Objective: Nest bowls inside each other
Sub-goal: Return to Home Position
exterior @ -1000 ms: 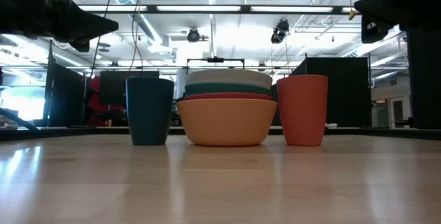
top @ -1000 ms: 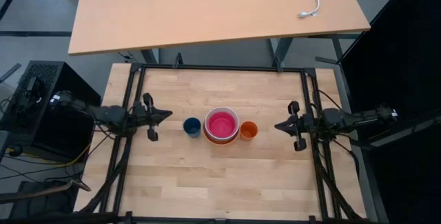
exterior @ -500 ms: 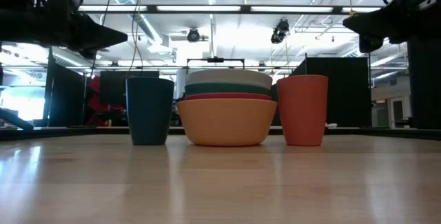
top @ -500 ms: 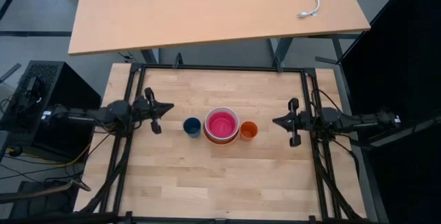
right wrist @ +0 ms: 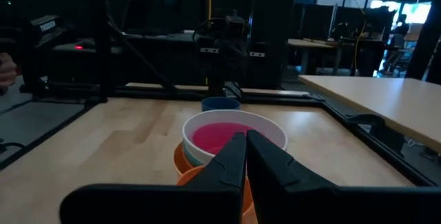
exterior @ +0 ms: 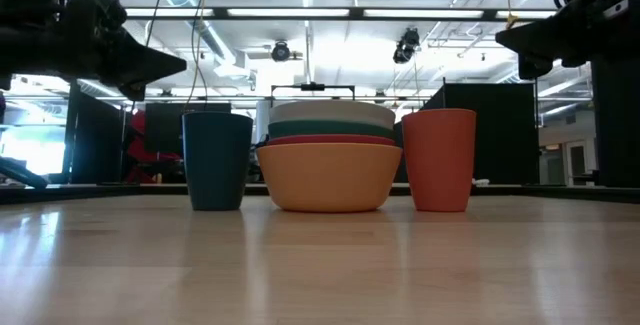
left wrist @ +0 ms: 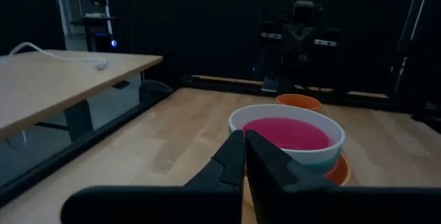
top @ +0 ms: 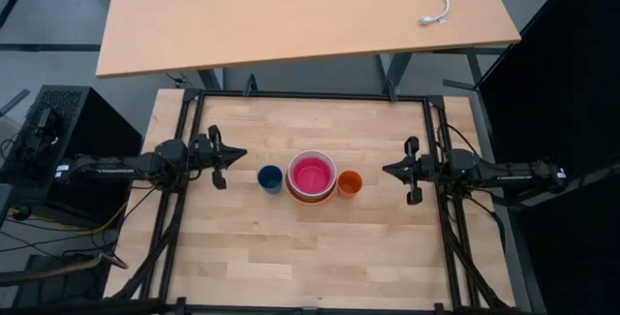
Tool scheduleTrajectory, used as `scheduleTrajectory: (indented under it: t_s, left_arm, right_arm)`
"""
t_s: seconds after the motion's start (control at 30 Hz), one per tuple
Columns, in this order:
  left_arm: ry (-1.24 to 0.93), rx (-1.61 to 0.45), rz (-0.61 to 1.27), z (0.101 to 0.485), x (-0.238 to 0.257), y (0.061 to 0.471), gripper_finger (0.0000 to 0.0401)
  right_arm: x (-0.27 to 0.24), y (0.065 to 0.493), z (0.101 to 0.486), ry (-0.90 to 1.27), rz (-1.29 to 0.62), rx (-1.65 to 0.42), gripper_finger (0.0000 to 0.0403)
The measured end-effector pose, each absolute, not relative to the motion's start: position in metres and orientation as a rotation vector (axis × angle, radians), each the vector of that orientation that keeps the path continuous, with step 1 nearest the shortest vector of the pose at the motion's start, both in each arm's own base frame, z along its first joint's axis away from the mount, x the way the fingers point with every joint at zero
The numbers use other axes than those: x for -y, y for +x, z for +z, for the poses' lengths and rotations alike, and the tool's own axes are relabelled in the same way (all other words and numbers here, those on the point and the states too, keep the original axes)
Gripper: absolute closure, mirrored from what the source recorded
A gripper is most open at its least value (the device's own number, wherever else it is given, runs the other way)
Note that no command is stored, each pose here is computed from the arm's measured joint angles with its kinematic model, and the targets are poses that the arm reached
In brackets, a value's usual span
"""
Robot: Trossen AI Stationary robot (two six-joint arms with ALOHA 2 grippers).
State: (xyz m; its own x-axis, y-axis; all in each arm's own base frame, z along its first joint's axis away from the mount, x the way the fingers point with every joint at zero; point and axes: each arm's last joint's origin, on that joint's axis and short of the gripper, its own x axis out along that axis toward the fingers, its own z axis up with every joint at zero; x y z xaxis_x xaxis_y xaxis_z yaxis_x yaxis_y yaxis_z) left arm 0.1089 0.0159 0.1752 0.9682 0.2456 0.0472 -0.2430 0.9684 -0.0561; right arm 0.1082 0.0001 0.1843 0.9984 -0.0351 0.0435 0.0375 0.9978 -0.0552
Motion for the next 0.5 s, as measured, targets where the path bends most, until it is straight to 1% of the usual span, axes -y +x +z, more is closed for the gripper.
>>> scheduleTrajectory:
  t_s: [0.27, 0.5]
  left_arm:
    - [-0.064, 0.058, 0.235, 0.1733, -0.0162, 0.1091, 0.0401]
    - [-0.063, 0.059, 0.236, 0.1734, -0.0163, 0.1091, 0.0400]
  right_arm:
    - [0.0000, 0.1082, 0.1826, -0.056, -0.027, 0.026, 0.0403]
    - [-0.0006, 0.1039, 0.1875, -0.064, -0.008, 0.082, 0.0403]
